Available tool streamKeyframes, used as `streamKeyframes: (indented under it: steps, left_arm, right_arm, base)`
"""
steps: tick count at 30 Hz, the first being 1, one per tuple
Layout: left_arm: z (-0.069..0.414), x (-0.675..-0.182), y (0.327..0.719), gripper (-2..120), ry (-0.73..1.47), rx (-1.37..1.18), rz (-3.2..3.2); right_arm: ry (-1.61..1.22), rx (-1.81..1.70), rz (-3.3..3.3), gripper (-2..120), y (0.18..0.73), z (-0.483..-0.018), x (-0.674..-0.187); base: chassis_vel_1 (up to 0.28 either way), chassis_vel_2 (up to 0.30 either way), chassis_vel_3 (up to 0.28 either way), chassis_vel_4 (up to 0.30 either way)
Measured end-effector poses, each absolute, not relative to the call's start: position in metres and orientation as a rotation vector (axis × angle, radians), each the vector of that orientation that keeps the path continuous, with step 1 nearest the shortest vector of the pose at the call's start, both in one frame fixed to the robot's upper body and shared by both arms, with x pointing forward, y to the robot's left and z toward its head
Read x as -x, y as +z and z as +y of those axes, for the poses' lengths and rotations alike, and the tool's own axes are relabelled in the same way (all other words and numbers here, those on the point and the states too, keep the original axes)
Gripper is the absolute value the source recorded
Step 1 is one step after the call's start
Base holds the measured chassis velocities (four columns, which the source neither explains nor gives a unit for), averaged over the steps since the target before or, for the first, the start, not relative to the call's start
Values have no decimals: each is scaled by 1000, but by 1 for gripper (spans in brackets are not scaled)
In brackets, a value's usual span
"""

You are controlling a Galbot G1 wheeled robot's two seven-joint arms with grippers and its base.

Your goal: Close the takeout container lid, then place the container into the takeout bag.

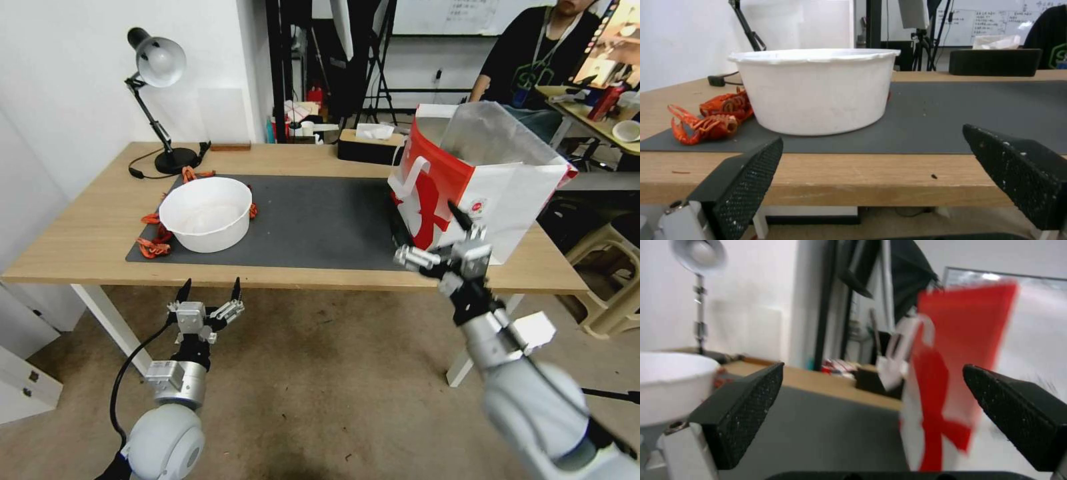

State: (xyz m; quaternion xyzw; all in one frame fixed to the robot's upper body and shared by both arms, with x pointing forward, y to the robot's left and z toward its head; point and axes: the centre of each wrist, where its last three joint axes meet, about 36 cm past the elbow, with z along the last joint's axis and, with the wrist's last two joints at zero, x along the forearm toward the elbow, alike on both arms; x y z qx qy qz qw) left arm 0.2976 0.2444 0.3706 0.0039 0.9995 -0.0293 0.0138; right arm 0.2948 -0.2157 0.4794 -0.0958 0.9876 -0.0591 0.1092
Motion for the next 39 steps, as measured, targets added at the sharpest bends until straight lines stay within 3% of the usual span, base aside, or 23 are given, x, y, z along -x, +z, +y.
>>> streamKeyframes:
  steps: [12, 39]
  left_arm:
    - [243, -296, 370, 100, -104, -2, 3115]
    - [245, -292, 365, 100, -103, -2, 3120]
  right_arm:
    - [-160, 61, 3034, 100, 400, -193, -252]
    - [-120, 39, 3051, 100, 397, -193, -263]
  base:
    - [0, 0, 0, 0]
    - [0, 0, 0, 0]
